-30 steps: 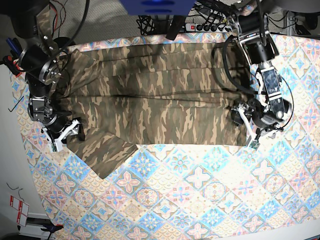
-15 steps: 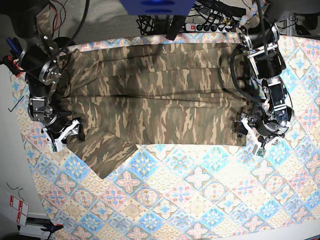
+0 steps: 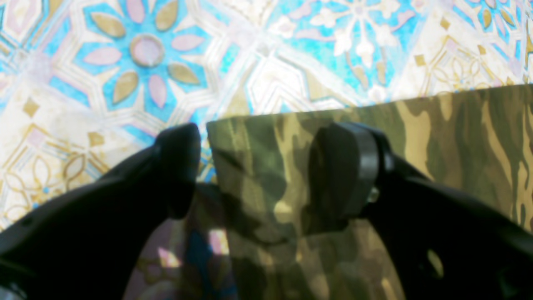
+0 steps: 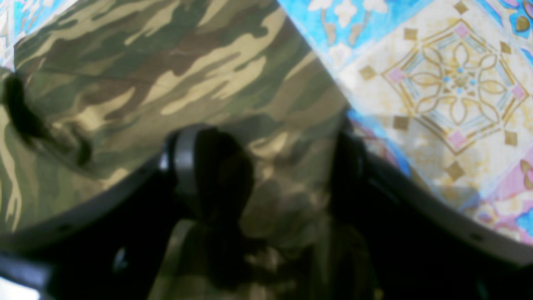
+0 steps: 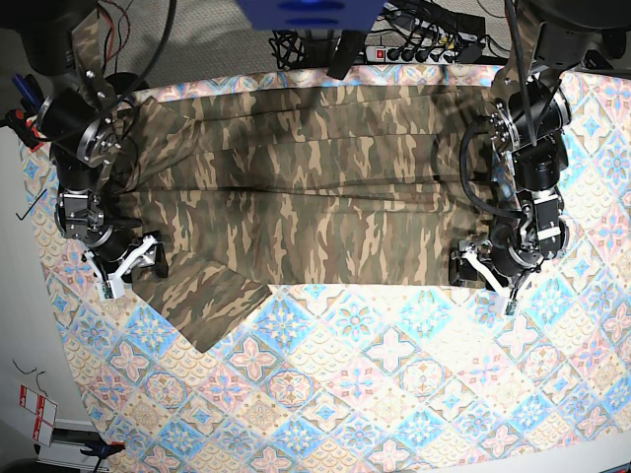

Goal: Fold the T-shirt properly

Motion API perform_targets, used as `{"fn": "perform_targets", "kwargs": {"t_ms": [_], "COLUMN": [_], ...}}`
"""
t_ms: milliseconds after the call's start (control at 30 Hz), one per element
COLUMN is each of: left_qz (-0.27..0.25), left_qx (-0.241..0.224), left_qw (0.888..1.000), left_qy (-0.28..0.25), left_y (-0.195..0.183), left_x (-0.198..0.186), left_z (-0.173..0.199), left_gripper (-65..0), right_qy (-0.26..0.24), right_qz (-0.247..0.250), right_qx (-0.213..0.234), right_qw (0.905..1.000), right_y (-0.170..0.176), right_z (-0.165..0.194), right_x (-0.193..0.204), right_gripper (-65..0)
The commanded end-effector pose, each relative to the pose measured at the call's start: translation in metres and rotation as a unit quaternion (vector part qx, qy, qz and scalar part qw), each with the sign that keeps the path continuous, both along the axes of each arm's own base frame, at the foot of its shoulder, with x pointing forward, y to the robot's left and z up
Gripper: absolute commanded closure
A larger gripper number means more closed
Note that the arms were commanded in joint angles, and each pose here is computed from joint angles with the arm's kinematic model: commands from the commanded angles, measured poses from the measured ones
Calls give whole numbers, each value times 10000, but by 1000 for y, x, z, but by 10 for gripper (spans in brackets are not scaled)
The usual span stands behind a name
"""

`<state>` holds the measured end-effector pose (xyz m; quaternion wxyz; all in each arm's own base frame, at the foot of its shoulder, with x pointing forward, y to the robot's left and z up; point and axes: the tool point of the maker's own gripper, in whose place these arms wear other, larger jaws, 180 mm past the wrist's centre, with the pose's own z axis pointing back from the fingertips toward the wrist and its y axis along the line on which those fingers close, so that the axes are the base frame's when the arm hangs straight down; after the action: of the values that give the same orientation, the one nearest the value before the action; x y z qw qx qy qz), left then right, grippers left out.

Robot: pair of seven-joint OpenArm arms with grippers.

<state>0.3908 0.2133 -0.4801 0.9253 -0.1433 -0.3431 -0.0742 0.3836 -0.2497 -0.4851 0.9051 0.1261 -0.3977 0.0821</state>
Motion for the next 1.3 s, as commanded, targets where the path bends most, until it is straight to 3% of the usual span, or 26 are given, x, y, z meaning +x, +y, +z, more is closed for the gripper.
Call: {"fn": "perform_targets", "kwargs": {"t_ms": [0,133,300,433,567,667,900,1033,1267], "left_qz": [-247,-455,-476,-476,-457,-269,-90,-96,-77], "left_qx": [73,181,185,179,169,13,-89,-84,-93], "left_qw": [9994,9967,9945,9938,9942,9962,9995,9999,9995], "left_qy": [243,643,911,987,959,824,290,32,-308], "left_y": [-8,-13,-14,-14,-13,-12,-7,-7,-6], "left_x": [-7,-32,-54,-63,-61,-52,-1,24,54], "left_z": [-6,-26,-41,-46,-45,-39,0,21,51], "left_gripper": [-451,-381,-182,-73,-65,-64,-64,-64,-64], "right_qy": [379,382,267,259,140,-125,-568,-915,-1214], "right_qz": [258,264,263,264,227,123,-143,-668,-695], "right_qx": [-86,-90,-93,-95,-116,-381,-733,-796,-798], "right_qw": [9989,9989,9993,9993,9996,9991,9956,9904,9869], "right_y": [6,6,6,6,3,-9,-27,-47,-47], "right_z": [-10,-10,-1,0,6,19,49,72,102], "right_x": [-10,-10,1,2,8,22,53,74,100], "right_gripper": [-387,-298,-91,-46,-45,-45,-45,-45,-45]}}
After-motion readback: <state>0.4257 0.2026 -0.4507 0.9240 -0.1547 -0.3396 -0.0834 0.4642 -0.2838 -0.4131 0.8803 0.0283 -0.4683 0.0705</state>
